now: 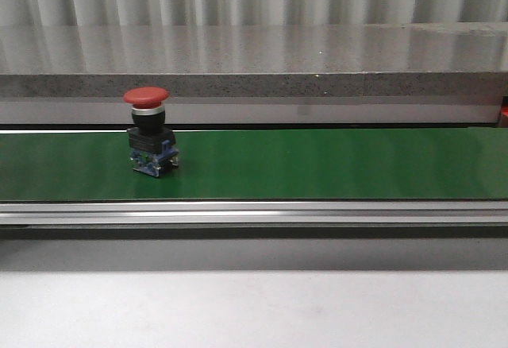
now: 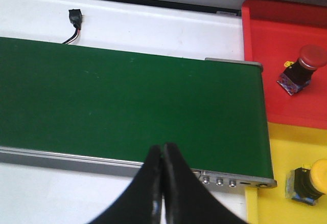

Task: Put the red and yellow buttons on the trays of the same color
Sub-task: 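Set the yellow button on the belt and open the left gripper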

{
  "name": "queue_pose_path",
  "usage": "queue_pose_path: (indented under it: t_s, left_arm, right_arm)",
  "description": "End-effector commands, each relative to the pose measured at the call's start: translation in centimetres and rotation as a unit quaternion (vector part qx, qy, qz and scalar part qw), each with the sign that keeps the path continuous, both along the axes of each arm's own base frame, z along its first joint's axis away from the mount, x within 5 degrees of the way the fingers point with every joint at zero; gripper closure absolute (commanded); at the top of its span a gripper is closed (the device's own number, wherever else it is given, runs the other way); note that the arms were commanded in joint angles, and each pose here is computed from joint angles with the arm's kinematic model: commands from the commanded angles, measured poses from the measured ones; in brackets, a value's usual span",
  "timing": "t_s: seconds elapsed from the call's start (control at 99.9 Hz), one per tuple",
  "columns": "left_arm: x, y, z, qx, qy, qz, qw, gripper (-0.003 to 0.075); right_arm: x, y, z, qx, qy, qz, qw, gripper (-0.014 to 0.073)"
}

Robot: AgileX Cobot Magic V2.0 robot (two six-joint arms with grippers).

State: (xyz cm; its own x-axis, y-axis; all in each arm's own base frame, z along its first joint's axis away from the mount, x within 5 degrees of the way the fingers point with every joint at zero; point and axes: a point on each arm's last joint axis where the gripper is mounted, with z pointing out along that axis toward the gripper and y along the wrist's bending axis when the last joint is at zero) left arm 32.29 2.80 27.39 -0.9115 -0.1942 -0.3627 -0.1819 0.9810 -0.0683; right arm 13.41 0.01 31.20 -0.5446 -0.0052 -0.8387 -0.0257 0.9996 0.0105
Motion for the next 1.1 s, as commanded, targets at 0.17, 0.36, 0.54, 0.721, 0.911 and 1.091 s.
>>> queue_pose_path:
  t_s: [0.17, 0.36, 0.54, 0.721, 0.911, 1.091]
  left_arm:
    - [0.0, -0.2, 1.5, 0.002, -0.031, -0.001, 1.000, 0.0728]
    - [0.1, -0.2, 1.4, 0.004, -0.029, -0.006, 1.000, 0.0552]
    - [0.0, -0.2, 1.3, 0.001, -0.024, -0.010, 1.000, 0.0228]
    - [0.0, -0.3, 1.5, 0.001, -0.022, -0.011, 1.000, 0.0092]
    - [-0.8, -2.4, 3.3, 0.011, -0.056, -0.058, 0.997, 0.0093]
    - [-2.1, -4.6, 5.5, 0.029, -0.098, -0.104, 0.989, 0.0093]
  right_arm:
    - [0.3, -0.1, 1.4, -0.005, -0.050, -0.002, 0.999, 0.0662]
    - [0.3, -0.1, 1.4, -0.005, -0.050, -0.002, 0.999, 0.0662]
    - [0.3, -0.1, 1.4, -0.005, -0.050, -0.002, 0.999, 0.0662]
    - [0.3, -0.1, 1.4, -0.005, -0.050, -0.002, 0.999, 0.0662]
    - [0.3, -0.1, 1.4, -0.005, -0.050, -0.002, 0.999, 0.0662]
    - [0.3, -0.1, 1.4, -0.005, -0.050, -0.002, 0.999, 0.0662]
